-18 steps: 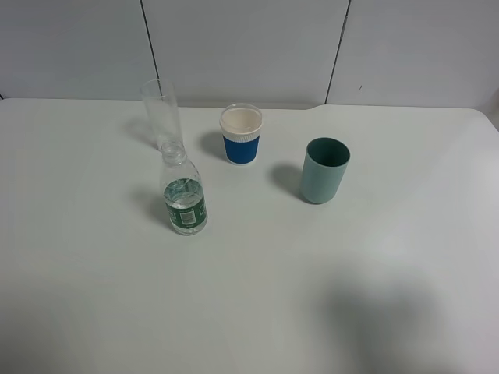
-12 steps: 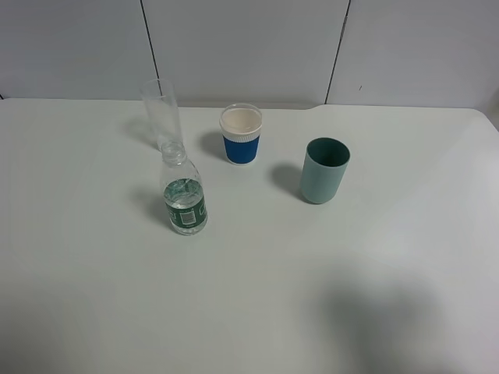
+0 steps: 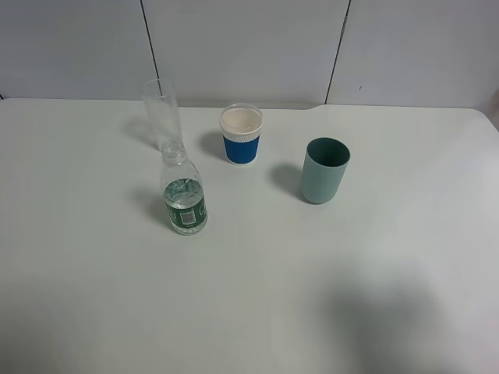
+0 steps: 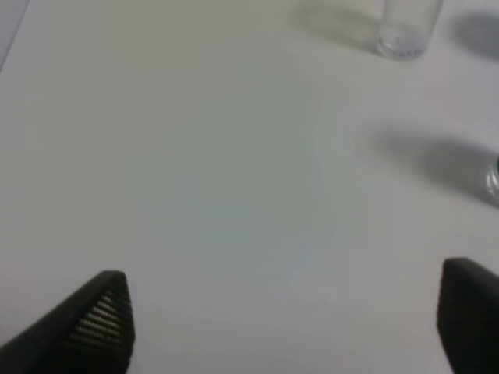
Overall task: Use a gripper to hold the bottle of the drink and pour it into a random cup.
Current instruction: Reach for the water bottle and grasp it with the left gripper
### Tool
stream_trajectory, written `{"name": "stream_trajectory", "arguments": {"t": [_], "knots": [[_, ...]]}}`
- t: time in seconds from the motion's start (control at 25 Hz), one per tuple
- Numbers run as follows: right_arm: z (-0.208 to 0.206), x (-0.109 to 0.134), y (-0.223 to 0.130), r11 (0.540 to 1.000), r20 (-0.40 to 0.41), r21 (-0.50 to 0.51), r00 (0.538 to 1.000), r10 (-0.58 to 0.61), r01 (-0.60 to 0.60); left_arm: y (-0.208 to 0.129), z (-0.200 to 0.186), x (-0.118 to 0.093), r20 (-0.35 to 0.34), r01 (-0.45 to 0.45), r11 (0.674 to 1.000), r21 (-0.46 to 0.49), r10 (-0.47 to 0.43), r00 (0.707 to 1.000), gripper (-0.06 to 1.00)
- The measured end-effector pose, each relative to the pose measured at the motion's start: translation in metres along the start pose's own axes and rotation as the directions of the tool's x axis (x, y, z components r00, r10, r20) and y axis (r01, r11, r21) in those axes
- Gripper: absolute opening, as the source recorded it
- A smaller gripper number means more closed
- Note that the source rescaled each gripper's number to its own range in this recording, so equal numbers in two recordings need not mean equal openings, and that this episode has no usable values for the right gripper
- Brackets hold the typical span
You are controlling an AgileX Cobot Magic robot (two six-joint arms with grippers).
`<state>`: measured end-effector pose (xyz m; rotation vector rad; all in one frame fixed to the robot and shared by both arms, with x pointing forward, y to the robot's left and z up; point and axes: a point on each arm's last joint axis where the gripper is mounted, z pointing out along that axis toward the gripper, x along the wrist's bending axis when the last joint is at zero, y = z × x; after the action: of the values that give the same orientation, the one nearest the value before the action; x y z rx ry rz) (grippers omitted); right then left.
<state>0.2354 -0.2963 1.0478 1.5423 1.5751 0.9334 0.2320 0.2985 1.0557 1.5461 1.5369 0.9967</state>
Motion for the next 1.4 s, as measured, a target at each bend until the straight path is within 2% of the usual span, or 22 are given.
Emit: {"name": "stream_trajectory", "arguments": {"t": [1.4], "knots": [[0.0, 0.0, 0.0, 1.0, 0.0, 0.0, 1.0, 0.0, 0.0, 0.0, 0.0, 0.0, 0.0, 0.0, 1.0, 0.0, 0.0, 1.0, 0.5]]}}
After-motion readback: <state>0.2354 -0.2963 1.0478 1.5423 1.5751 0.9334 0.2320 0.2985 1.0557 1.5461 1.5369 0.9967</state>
